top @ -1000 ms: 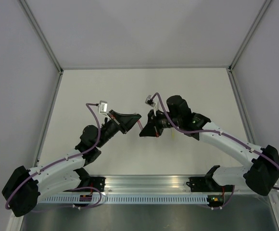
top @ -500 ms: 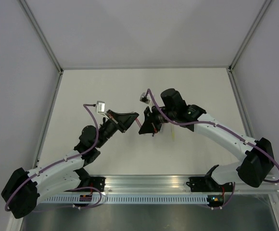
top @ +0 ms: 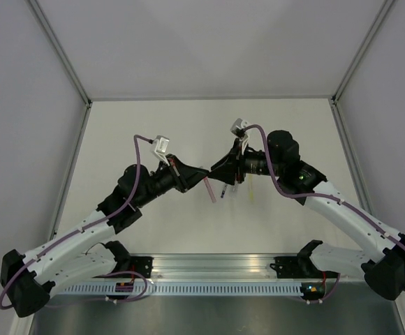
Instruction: Insert the pens into the pen caps
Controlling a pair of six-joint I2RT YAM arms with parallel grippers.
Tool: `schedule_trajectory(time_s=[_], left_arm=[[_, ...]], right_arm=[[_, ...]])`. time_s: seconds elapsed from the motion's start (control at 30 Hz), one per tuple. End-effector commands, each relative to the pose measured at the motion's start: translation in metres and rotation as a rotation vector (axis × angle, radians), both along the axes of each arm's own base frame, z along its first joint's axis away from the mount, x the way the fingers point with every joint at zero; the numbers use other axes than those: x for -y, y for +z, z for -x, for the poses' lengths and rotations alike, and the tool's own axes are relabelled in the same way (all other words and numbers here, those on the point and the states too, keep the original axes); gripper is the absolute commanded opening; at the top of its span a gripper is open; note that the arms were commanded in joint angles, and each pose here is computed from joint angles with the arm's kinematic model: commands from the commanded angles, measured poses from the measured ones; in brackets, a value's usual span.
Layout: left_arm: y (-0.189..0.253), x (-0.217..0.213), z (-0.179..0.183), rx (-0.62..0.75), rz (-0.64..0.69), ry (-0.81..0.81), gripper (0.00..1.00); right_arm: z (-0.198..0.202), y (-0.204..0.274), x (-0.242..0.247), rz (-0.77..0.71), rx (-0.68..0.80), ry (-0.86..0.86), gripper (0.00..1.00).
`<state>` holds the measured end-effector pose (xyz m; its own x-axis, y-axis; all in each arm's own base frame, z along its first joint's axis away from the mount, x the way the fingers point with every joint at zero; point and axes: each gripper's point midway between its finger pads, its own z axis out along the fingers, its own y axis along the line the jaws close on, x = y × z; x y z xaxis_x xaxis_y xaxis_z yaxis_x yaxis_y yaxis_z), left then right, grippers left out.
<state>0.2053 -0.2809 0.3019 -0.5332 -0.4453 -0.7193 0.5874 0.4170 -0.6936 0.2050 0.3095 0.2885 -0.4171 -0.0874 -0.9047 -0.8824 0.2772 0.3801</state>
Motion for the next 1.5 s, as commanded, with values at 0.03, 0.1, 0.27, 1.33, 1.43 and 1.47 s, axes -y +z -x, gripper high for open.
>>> schedule_trajectory(time_s=[0.03,0.1,0.27,1.33,1.43,1.47], left_arm=[[-0.02,0.006,-0.001,-0.064,-0.174,-0.047,0.02],[-0.027,0.009,-0.012,-0.066,-0.21,-0.044,0.02],[-0.052,0.006,-0.048,-0.105,-0.333,-0.003,0.02],[-0.26,-0.026,-0.157,-0.502,-0.853,0.201,0.33],[-0.25,-0.025,-0.155,-0.487,-0.83,0.192,0.39],[-0.247,-0.026,-0.153,-0.483,-0.829,0.192,0.39]], right_arm=[[-0.01,0.012,0.008,-0.067,0.038,-0.08,0.45],[0.001,-0.003,0.012,-0.042,-0.018,-0.065,0.5],[-0.012,-0.033,0.046,0.015,-0.06,-0.315,0.53],[-0.046,-0.07,0.084,0.076,-0.122,-0.654,0.57],[-0.046,-0.072,0.084,0.079,-0.123,-0.652,0.57],[-0.046,-0.073,0.084,0.083,-0.126,-0.652,0.57]])
